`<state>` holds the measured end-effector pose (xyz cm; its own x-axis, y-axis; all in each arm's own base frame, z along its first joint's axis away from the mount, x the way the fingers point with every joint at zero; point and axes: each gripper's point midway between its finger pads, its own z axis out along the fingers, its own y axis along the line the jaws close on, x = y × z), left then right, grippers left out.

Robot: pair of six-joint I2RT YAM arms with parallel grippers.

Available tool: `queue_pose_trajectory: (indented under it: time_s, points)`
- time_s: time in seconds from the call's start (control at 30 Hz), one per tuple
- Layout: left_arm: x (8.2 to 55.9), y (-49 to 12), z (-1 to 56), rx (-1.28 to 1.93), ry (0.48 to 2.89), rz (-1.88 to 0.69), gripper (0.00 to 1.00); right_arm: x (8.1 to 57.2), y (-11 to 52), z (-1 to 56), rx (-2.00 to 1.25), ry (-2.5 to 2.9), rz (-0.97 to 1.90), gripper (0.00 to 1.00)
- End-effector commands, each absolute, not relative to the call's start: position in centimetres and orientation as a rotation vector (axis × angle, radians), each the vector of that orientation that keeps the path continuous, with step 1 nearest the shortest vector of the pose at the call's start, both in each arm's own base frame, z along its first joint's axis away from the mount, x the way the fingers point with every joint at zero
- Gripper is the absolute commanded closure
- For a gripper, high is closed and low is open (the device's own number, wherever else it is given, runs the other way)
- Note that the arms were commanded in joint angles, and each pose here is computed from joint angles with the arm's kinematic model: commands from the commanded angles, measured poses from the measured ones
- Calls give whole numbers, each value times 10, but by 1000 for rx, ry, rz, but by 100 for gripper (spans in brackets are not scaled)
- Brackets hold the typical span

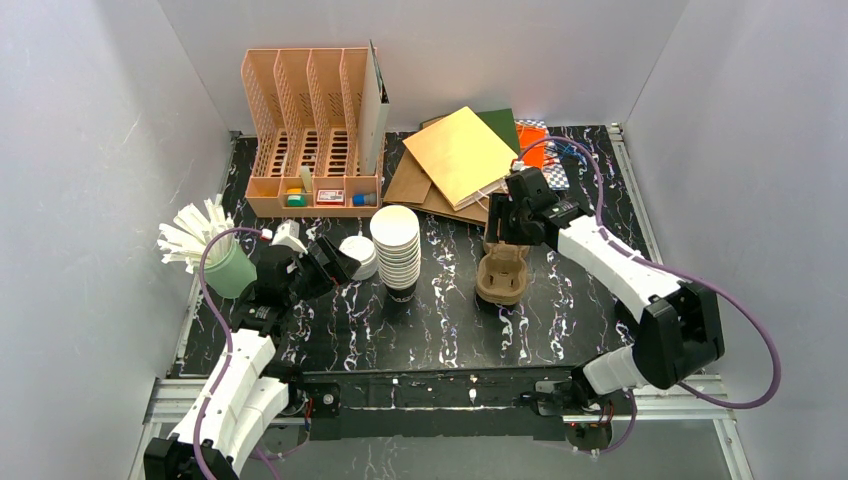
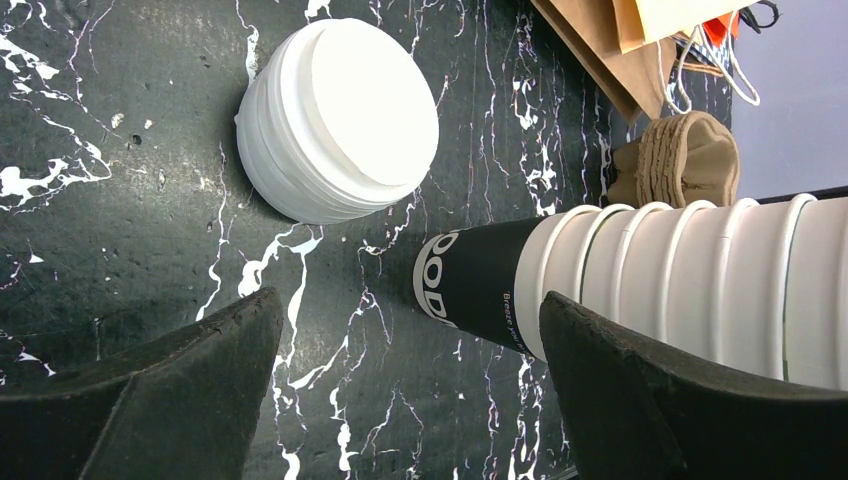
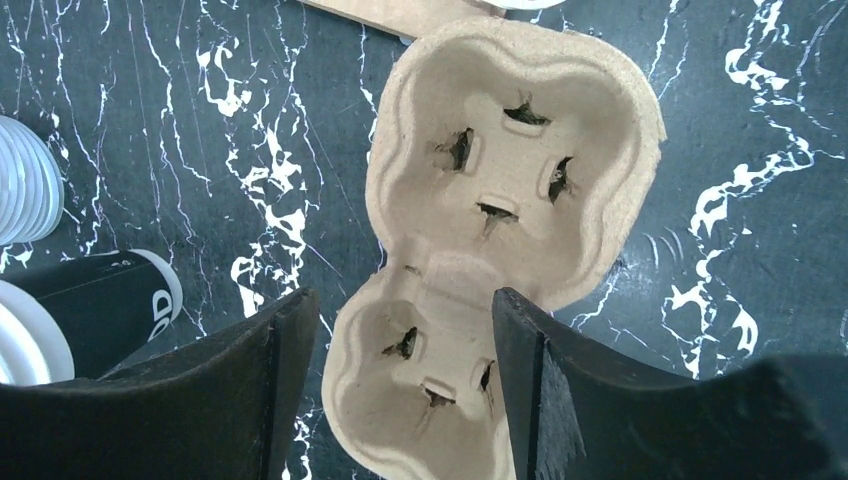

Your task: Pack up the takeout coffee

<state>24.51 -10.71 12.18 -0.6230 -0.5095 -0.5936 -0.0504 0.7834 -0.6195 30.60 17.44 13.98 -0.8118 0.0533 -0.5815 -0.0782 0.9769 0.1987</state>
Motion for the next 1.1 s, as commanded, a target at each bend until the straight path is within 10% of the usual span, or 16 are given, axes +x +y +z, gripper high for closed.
queue_pose_trajectory:
  time_s: [0.0,0.37,1.07]
  points:
    - [243,-110,124,-398,2165,-739,2,322,181,134,9,2489,377,28]
    - [243,-110,123,-402,2169,-737,2,353,179,106,79,2517,352,38]
    - [243,-111,119,-403,2178,-742,2,344,90,84,387,2527,174,13]
